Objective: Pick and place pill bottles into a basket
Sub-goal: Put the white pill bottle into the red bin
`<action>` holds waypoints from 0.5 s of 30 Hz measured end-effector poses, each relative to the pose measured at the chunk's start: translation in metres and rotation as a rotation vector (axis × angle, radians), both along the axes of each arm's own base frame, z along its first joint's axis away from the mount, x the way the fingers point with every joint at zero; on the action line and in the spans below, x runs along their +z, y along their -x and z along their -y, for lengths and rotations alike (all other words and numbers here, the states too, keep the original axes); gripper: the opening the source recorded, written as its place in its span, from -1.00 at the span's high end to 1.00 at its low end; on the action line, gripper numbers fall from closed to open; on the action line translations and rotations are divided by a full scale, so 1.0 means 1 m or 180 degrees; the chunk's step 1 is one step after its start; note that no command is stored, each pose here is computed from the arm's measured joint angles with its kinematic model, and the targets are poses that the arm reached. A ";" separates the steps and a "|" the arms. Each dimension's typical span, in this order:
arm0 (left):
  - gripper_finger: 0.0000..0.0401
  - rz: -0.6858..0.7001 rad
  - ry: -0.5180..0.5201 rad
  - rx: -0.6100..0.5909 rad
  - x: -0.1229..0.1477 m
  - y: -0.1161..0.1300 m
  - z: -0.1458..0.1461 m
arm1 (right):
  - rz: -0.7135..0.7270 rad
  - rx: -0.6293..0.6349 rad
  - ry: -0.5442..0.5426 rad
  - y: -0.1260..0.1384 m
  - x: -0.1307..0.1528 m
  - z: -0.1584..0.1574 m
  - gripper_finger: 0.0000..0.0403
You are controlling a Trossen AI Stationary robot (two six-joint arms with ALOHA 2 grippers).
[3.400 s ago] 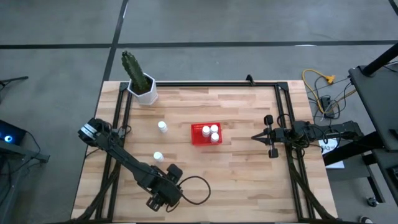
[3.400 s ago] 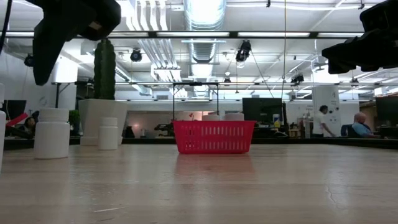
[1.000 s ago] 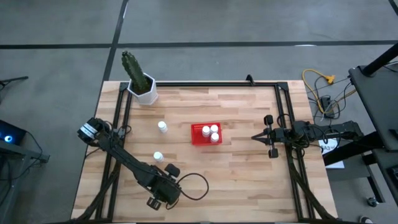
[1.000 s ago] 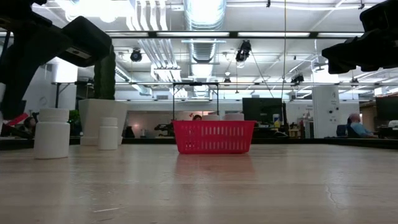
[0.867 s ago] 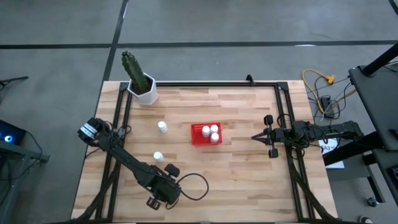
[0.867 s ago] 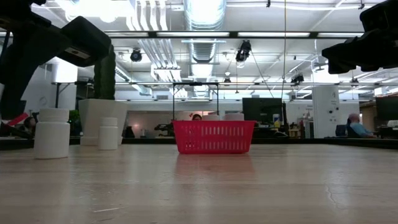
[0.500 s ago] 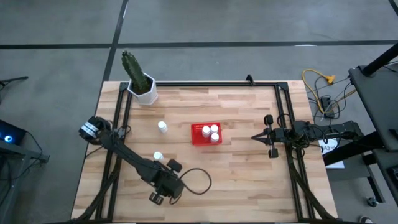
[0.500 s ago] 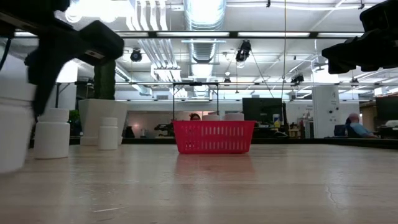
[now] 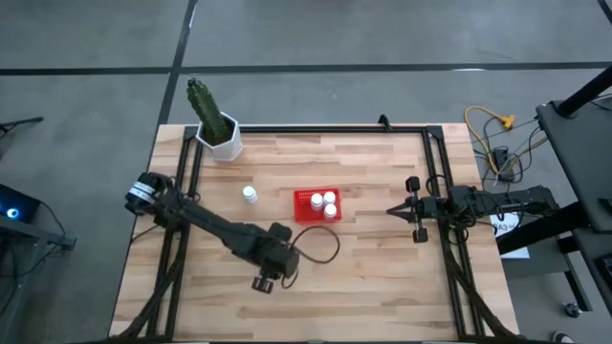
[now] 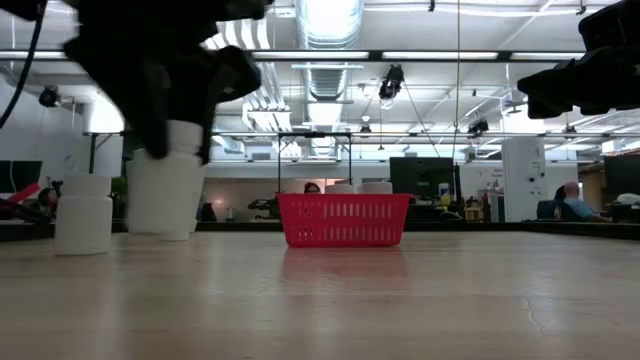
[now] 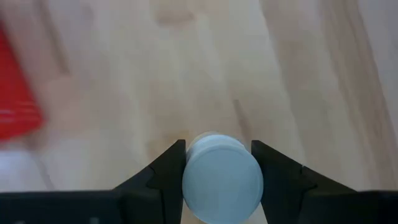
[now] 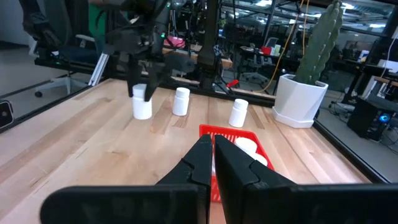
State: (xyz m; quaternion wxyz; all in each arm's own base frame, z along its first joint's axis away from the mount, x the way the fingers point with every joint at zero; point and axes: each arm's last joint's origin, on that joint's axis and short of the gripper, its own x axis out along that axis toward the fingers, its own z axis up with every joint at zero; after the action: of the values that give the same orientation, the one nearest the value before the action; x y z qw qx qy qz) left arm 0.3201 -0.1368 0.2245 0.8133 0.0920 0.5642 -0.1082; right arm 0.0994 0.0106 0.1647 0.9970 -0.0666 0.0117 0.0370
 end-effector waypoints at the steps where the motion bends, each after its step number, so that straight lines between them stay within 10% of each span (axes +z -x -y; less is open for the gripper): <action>1: 0.29 0.0041 -0.0033 0.0029 0.002 -0.003 -0.003 | 0.0000 -0.0001 0.0000 0.000 0.000 0.000 0.96; 15: 0.29 0.0416 -0.0017 0.0392 0.031 -0.033 -0.054 | -0.0001 -0.0001 0.0000 0.000 0.000 0.000 0.96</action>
State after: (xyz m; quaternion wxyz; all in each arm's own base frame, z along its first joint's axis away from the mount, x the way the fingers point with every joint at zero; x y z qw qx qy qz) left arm 0.3534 -0.0828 0.2559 0.8532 0.0662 0.5149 -0.0503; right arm 0.0995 0.0106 0.1646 0.9970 -0.0666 0.0119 0.0369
